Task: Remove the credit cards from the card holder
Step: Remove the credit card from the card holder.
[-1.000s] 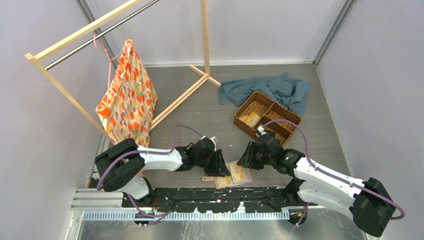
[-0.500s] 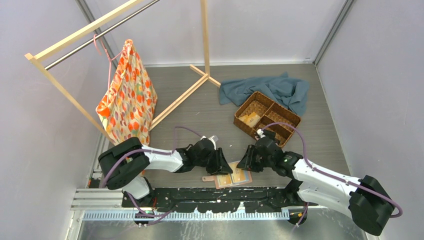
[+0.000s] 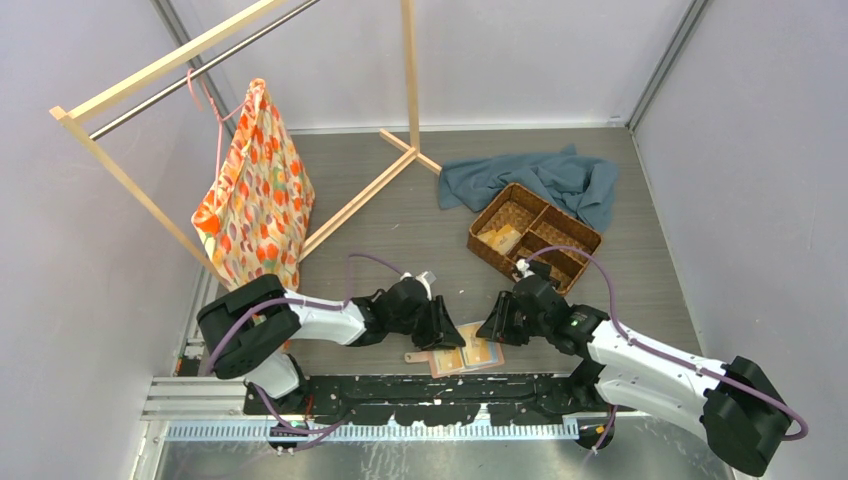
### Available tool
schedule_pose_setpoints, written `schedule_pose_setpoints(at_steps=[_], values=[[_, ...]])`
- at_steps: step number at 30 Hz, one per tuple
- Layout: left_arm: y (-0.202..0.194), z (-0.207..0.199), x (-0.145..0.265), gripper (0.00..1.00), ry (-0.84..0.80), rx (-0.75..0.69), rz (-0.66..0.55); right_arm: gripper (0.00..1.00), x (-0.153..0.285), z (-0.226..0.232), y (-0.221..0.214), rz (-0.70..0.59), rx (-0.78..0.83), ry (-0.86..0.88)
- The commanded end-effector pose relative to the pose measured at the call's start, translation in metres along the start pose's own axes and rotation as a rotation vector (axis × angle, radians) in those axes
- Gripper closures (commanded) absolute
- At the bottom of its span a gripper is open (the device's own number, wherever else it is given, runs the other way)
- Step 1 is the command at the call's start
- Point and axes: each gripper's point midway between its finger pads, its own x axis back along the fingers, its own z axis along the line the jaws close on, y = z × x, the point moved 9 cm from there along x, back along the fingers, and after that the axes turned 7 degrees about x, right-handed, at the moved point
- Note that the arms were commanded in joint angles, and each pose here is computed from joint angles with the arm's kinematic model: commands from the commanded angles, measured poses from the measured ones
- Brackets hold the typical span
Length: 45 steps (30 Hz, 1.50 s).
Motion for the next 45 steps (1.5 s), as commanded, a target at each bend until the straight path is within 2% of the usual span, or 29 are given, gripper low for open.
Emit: schedule_pose_setpoints(at_steps=[1,24,31,36,41,45], values=[[0.004,-0.003,-0.003,0.64,-0.029,-0.006,-0.017,0.67,0.002,-0.005,-0.004,0.014,0.023,-0.026],[0.004,0.012,-0.006,0.69,-0.032,0.034,-0.039,0.68,-0.013,-0.004,-0.015,0.103,0.018,0.046],[0.003,0.021,-0.002,0.82,-0.036,0.054,-0.068,0.69,-0.017,-0.009,-0.019,0.110,0.001,0.036],[0.004,0.019,-0.001,0.99,-0.070,0.038,-0.079,0.69,-0.019,-0.011,-0.020,0.115,-0.003,0.026],[0.005,0.015,0.000,0.99,-0.163,0.056,-0.083,0.69,-0.021,-0.013,-0.021,0.116,-0.004,0.012],[0.004,0.026,0.006,0.99,-0.162,0.074,-0.099,0.70,-0.021,-0.014,-0.021,0.108,-0.015,0.005]])
